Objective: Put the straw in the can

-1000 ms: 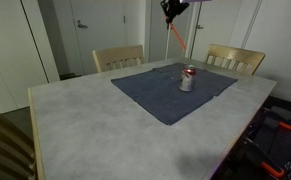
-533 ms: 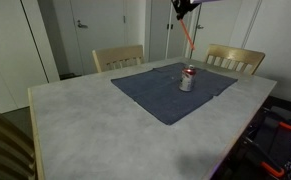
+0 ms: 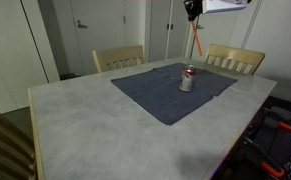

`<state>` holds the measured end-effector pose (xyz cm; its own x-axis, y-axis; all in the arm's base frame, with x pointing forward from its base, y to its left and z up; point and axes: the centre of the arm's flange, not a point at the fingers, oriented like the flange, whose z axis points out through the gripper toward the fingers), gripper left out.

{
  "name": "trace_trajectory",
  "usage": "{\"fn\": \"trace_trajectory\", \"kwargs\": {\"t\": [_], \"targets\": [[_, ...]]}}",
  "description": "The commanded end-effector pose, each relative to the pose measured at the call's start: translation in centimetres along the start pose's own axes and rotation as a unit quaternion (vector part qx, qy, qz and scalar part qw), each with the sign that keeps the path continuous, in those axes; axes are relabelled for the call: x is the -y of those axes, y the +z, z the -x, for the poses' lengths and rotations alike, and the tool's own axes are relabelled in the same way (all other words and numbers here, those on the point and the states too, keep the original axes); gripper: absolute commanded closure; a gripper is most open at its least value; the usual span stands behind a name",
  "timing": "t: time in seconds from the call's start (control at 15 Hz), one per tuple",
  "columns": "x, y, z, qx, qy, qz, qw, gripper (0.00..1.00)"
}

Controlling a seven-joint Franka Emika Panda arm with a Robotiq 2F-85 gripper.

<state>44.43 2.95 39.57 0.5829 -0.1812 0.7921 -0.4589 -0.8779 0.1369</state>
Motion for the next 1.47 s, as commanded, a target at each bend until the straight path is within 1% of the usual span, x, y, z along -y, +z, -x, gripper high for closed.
{"fn": "trace_trajectory", "kwargs": {"t": [0.0,0.33,0.53,0.8,0.93,1.07,1.13,1.2,1.4], "targets": [[-1.5,-1.3,2.9,-0.024,0.017,0.026,0.9992,0.98],[-2.6,-2.0,5.5,-0.03,0.027,0.057,0.9976,0.98],[-1.6,-1.2,5.9,-0.031,0.038,0.062,0.9969,0.98],[0.5,0.5,5.2,-0.038,0.091,0.062,0.9931,0.98],[1.5,2.2,4.3,-0.048,0.107,0.074,0.9904,0.98],[2.3,4.0,3.2,-0.045,0.107,0.085,0.9896,0.98],[2.9,4.1,2.6,-0.031,0.096,0.093,0.9905,0.98],[1.1,1.5,3.9,-0.037,0.109,0.078,0.9903,0.91],[2.2,3.2,3.5,-0.031,0.103,0.084,0.9907,0.91]]}}
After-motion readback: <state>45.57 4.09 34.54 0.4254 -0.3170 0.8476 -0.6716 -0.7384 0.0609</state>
